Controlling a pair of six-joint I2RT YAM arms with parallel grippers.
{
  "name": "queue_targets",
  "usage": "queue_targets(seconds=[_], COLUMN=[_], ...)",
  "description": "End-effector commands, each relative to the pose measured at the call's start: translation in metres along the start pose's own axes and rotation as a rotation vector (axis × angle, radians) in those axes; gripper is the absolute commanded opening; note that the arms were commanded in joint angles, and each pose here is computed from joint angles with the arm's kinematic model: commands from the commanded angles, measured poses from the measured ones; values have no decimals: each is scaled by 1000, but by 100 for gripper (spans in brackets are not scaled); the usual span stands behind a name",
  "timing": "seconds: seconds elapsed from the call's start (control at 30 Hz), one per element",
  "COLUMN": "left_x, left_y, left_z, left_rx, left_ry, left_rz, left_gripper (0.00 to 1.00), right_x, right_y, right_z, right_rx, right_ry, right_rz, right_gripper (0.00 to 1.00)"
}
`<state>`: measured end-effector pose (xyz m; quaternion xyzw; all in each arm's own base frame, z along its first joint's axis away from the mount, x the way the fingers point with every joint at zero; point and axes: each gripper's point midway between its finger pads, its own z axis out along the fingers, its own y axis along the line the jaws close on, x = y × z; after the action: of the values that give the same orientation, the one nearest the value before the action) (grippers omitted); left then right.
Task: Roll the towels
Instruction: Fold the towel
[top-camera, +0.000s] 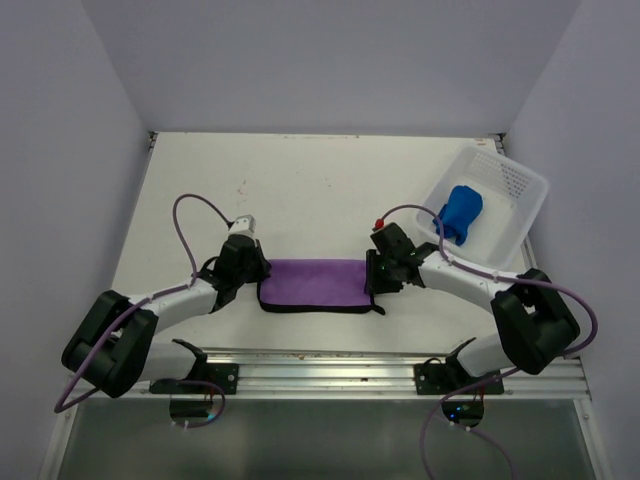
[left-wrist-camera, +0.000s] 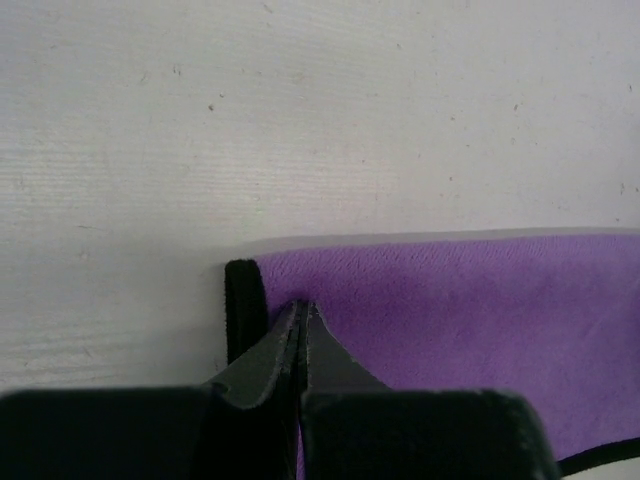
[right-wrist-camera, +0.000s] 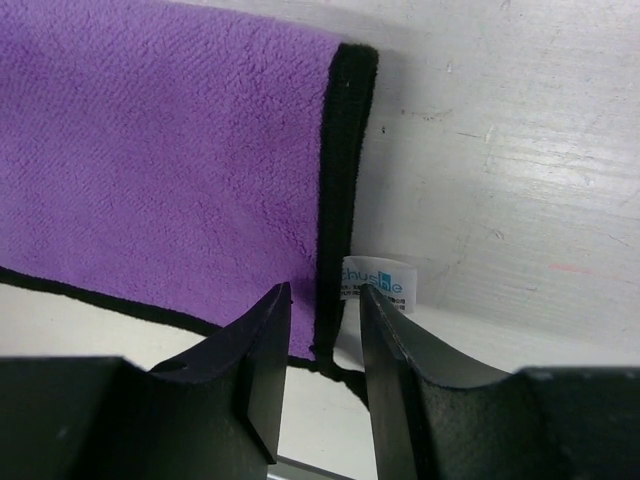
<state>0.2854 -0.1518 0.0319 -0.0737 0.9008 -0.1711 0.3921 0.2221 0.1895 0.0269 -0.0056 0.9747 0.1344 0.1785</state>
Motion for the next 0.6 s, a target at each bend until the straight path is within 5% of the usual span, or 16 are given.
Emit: queue_targets(seconds=[0.0,0.57], left_x=[-14,-14], left_y=[-3,-6], left_z=[3,-2], left_rx=[5,26], left_ry=[-68,-67], left_rz=[9,12], left_gripper=[0,0], right_x=[-12,6], right_y=[9,0], right_z=[2,16], right_rx=[-16,44], right_ry=[-48,0], right_rz=[6,-22], right_gripper=[37,15])
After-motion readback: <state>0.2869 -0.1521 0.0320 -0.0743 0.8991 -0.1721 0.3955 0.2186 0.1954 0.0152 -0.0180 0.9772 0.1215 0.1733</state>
